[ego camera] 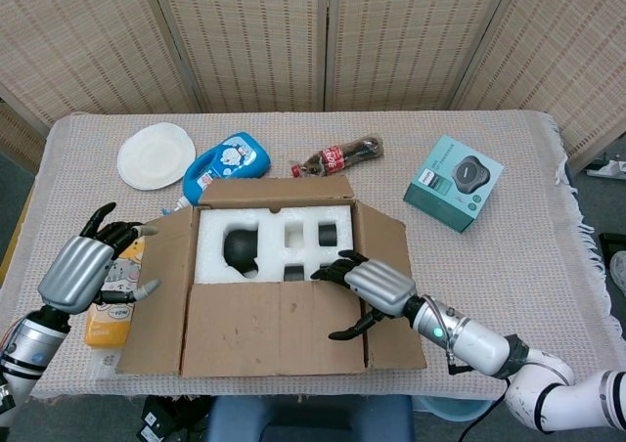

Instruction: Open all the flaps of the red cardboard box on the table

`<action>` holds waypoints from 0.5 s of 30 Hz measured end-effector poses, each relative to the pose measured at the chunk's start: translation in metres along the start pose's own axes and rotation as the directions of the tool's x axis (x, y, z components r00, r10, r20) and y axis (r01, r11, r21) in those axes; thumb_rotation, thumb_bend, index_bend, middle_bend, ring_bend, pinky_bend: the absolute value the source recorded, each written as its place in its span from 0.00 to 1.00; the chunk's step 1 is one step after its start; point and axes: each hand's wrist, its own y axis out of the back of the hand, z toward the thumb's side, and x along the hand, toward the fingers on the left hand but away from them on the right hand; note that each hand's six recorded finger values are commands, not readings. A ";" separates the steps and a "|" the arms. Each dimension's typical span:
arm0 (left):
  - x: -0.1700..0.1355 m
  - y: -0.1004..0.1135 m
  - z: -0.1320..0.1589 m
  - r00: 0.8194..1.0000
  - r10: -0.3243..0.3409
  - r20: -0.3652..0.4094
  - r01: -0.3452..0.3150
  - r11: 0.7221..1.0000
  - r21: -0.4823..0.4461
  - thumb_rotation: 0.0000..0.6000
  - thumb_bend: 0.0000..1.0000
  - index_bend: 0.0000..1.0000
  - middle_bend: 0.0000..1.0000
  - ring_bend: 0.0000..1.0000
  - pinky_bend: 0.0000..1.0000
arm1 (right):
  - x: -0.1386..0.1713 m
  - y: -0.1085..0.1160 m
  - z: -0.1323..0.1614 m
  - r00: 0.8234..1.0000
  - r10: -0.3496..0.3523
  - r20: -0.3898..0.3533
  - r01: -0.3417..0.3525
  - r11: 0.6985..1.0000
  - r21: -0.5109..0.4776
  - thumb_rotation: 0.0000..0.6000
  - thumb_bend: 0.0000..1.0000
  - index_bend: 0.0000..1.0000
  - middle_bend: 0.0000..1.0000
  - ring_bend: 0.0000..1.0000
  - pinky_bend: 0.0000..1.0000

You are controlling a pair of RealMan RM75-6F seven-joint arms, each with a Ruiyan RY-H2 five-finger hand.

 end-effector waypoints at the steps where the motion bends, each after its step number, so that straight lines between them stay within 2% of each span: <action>1: 0.000 0.000 0.000 1.000 0.000 0.000 0.000 1.000 0.000 0.20 0.23 0.27 0.30 0.28 0.00 | 0.001 0.001 0.001 1.000 -0.002 -0.001 0.002 1.000 -0.017 0.44 0.09 0.14 0.25 0.14 0.00; 6: 0.001 0.002 0.001 1.000 0.005 0.005 -0.005 1.000 -0.002 0.20 0.23 0.27 0.30 0.28 0.00 | 0.006 0.006 0.002 1.000 -0.013 -0.002 0.012 0.992 -0.125 0.43 0.09 0.14 0.26 0.16 0.00; 9: 0.001 0.002 0.003 1.000 0.006 0.008 -0.006 1.000 -0.001 0.20 0.23 0.27 0.30 0.28 0.00 | 0.011 0.011 0.003 1.000 -0.023 -0.006 0.021 0.977 -0.213 0.42 0.10 0.14 0.26 0.17 0.00; 12: 0.002 0.003 0.005 1.000 0.007 0.012 -0.007 1.000 0.000 0.21 0.23 0.27 0.30 0.28 0.00 | 0.016 0.017 0.004 0.999 -0.036 -0.016 0.030 0.950 -0.312 0.42 0.09 0.14 0.27 0.18 0.00; 15: 0.002 0.004 0.006 1.000 0.007 0.014 -0.007 1.000 0.003 0.20 0.23 0.28 0.30 0.28 0.00 | 0.022 0.022 0.004 0.998 -0.053 -0.034 0.034 0.906 -0.421 0.42 0.09 0.14 0.28 0.19 0.00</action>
